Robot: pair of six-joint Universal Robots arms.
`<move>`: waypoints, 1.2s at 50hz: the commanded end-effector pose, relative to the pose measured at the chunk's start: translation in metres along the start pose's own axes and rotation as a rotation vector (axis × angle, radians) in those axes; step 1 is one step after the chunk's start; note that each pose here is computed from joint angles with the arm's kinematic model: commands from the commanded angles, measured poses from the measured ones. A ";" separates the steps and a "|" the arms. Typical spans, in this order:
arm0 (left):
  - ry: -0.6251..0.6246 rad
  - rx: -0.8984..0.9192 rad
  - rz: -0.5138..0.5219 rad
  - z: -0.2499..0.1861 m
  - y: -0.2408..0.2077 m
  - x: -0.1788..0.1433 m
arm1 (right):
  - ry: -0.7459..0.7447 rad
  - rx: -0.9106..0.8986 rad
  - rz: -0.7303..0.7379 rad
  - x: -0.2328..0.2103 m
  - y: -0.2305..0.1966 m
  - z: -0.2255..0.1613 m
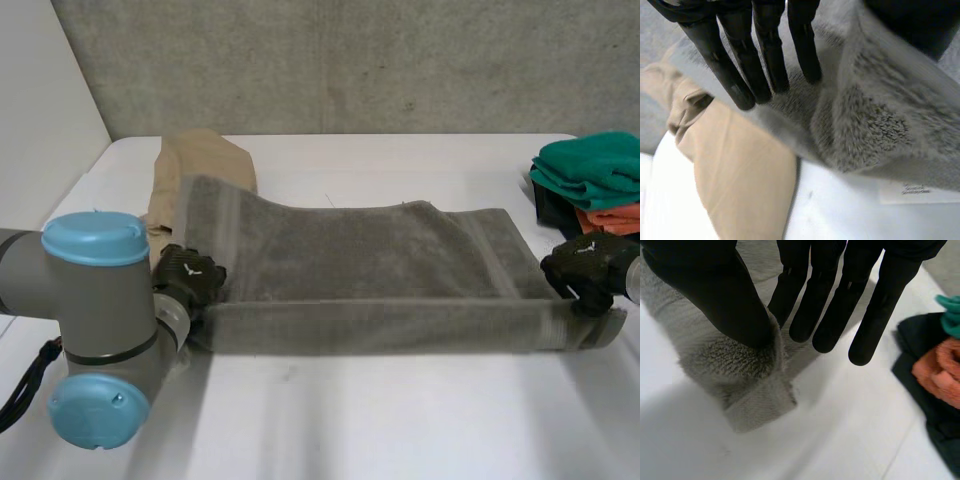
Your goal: Fold the laundry.
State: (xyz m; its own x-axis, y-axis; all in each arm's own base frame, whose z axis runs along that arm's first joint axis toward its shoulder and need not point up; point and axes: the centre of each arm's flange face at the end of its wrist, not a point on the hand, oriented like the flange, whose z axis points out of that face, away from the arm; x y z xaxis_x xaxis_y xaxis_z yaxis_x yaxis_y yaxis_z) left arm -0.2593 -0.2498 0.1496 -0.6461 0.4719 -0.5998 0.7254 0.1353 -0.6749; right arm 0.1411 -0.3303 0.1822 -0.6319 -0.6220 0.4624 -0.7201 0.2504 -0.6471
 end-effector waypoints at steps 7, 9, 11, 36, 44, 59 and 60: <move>-0.029 -0.009 0.010 -0.033 0.008 -0.009 | 0.036 0.022 0.015 0.001 -0.004 -0.002; -0.023 -0.027 0.021 -0.037 0.012 -0.008 | 0.043 0.029 0.012 0.003 -0.005 -0.006; -0.021 -0.037 0.024 -0.038 0.014 -0.008 | 0.046 0.034 0.011 0.003 -0.006 -0.007; 0.209 -0.095 0.103 -0.088 0.013 -0.016 | -0.202 -0.110 -0.224 0.001 0.011 -0.054; 0.031 -0.048 0.092 -0.028 -0.011 -0.041 | 0.006 0.097 -0.209 0.006 -0.012 -0.001; -0.151 0.076 0.085 0.068 -0.055 -0.060 | 0.345 0.475 -0.095 0.025 -0.057 0.105; -0.160 0.080 0.085 0.073 -0.057 -0.061 | 0.344 0.487 -0.094 0.022 -0.060 0.110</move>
State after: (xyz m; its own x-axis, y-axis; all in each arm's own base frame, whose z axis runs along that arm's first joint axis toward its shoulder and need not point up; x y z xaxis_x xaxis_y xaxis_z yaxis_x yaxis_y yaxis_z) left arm -0.2652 -0.3214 0.1923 -0.6082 0.3791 -0.6974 0.7689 0.0629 -0.6363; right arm 0.1794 -0.4176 0.1770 -0.6592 -0.3714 0.6539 -0.6549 -0.1438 -0.7419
